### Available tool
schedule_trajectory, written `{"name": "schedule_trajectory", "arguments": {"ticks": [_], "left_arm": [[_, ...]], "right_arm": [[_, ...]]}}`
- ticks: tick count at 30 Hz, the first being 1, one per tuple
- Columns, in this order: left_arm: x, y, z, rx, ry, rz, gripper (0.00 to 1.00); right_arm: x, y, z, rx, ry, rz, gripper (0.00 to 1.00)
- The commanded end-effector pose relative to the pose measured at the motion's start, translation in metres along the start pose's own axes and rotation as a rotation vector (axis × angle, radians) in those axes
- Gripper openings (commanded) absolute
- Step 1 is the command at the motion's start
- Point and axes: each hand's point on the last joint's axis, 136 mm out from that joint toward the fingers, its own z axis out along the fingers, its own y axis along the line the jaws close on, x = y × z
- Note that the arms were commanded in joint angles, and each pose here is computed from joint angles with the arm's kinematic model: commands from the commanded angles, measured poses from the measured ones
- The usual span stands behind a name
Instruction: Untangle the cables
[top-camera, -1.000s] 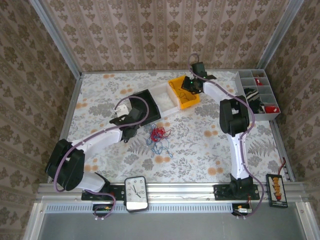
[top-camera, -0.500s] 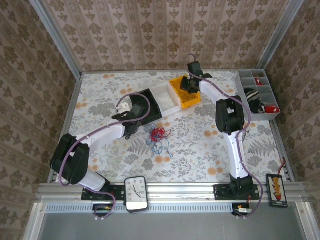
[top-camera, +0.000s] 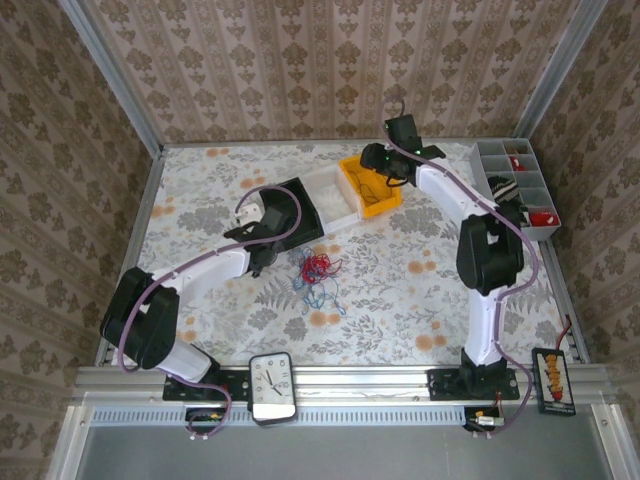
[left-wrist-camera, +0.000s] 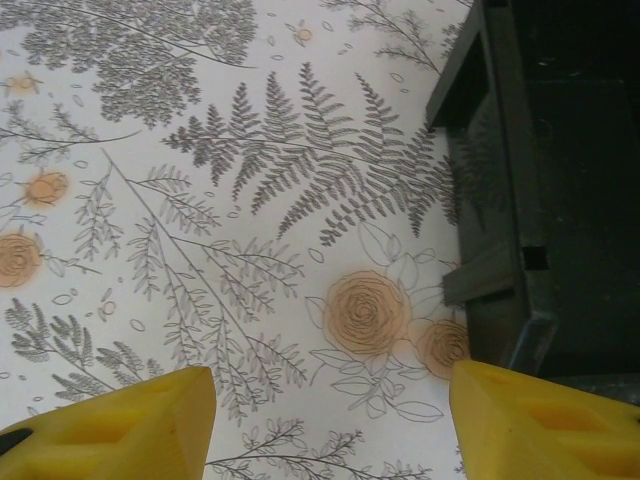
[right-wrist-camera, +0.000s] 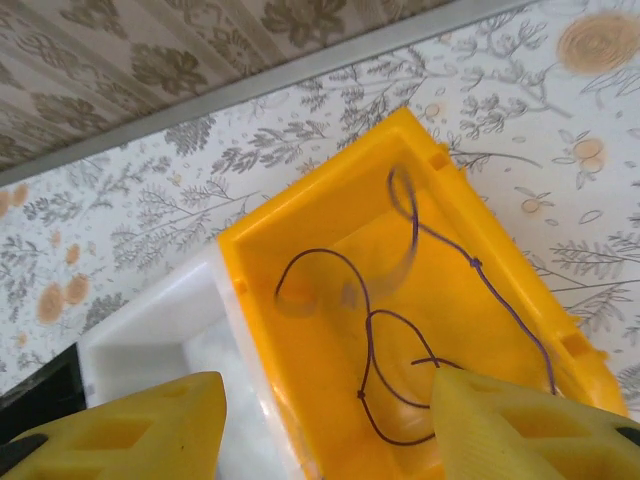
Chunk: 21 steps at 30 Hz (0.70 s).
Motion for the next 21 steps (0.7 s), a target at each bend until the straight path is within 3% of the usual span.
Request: {"name": "schedule_trajectory", "arguments": {"ticks": [1,7,13,21], "left_arm": [[0.004,-0.013,-0.002,0.085,0.024,0.035,0.63],[0.021,-0.035,0.002,0.212,0.105,0.119,0.63],[0.029,-0.06,-0.008,0.391,0.115,0.22,0.63],[0.068,-0.069,-0.015,0.511,0.268,0.383,0.61]], "right_arm": [[0.006,-0.01,-0.014,0.038,-0.026,-0.028,0.58],[0.043,-0.003,-0.041,0.004,-0.007,-0.076,0.56],[0.12,0.018,-0.052,-0.087,0.135,-0.152,0.55],[0.227,0.056,-0.068,-0.238,0.346,-0.345,0.55]]}}
